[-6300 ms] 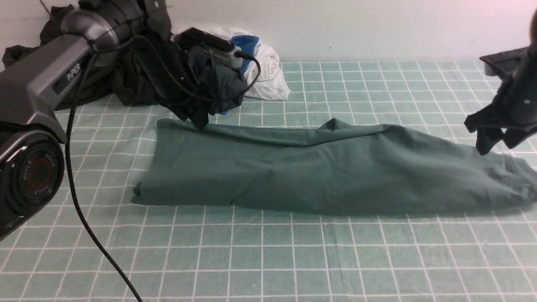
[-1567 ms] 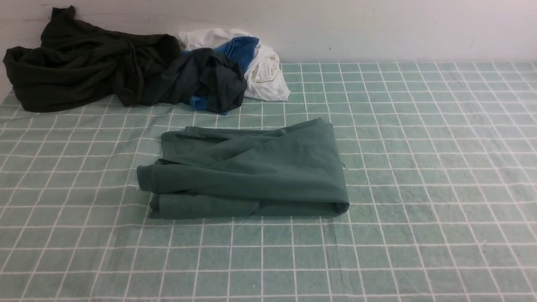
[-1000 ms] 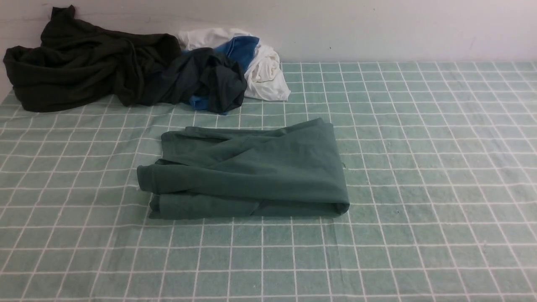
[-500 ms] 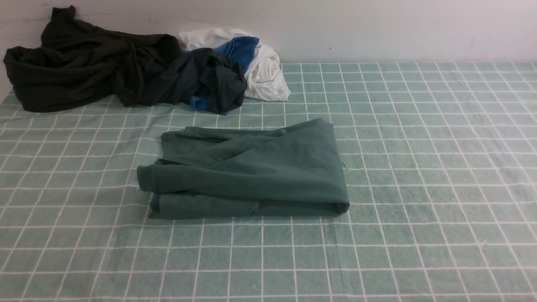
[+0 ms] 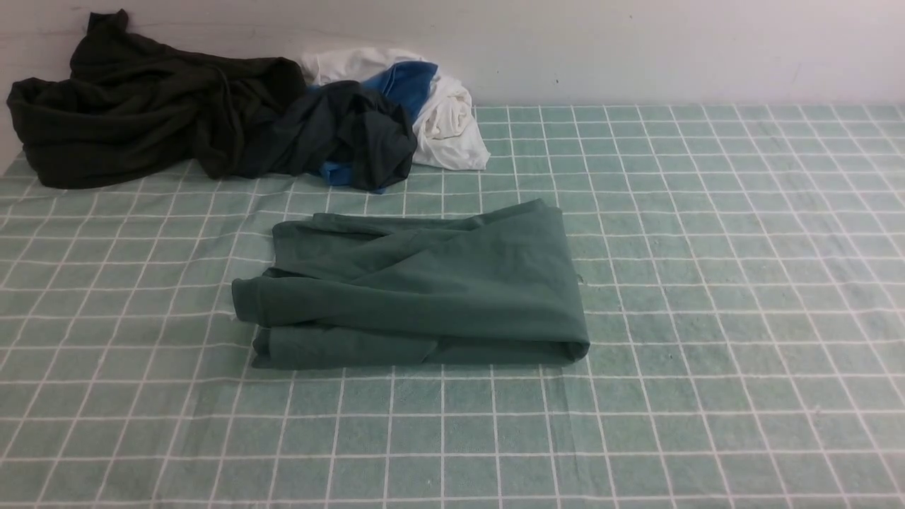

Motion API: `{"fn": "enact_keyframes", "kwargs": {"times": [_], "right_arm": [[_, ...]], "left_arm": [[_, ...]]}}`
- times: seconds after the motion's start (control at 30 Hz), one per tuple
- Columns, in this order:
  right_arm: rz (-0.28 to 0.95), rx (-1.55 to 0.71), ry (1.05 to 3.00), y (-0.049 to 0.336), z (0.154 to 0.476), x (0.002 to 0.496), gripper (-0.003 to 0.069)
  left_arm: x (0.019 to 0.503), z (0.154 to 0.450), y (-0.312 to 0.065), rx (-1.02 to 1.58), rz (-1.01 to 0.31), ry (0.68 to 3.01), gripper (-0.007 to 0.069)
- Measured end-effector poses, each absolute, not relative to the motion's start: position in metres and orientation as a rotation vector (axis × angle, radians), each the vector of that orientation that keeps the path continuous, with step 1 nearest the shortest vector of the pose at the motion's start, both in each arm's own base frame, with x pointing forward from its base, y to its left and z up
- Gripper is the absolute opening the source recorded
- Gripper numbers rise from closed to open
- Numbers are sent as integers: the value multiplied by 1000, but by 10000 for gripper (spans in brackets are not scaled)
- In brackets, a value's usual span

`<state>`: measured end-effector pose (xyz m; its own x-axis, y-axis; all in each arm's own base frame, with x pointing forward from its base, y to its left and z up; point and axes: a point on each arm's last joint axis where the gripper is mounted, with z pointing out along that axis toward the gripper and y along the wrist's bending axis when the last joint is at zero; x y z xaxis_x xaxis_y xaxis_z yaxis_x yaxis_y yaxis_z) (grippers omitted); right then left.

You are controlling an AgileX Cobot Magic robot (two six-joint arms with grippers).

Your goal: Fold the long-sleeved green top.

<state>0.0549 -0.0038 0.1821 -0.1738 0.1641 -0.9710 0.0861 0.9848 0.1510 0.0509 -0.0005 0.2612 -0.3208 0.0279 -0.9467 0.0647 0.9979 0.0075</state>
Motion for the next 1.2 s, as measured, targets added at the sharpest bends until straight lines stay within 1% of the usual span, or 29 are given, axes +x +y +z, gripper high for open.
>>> {"fn": "enact_keyframes", "kwargs": {"times": [0.07,0.1,0.13,0.17,0.2,0.23,0.3,0.4,1.2], "right_arm": [[70,187,1748,-4,182,55,-14],[70,187,1748,-4,182,55,-14],[70,187,1748,-4,182,55,-14],[70,187,1748,-4,182,55,-14],[70,187,1748,-4,182,55,-14],[70,187,1748,-4,182,55,-14],[70,187,1748,-4,182,55,-14],[70,187,1748,-4,182,55,-14],[69,186,1749,-4,182,55,-14]], "left_arm": [[56,249,-1,44,-18,1851,-3],[56,247,-1,48,-20,1845,-3],[59,232,0,32,21,1810,-3],[59,224,1,20,38,1796,-3],[59,224,1,15,42,1792,-3],[58,210,3,5,74,1787,-3],[56,194,4,-1,95,1799,-3],[54,178,4,-6,96,1829,-3],[53,176,4,-9,94,1838,-3]]}}
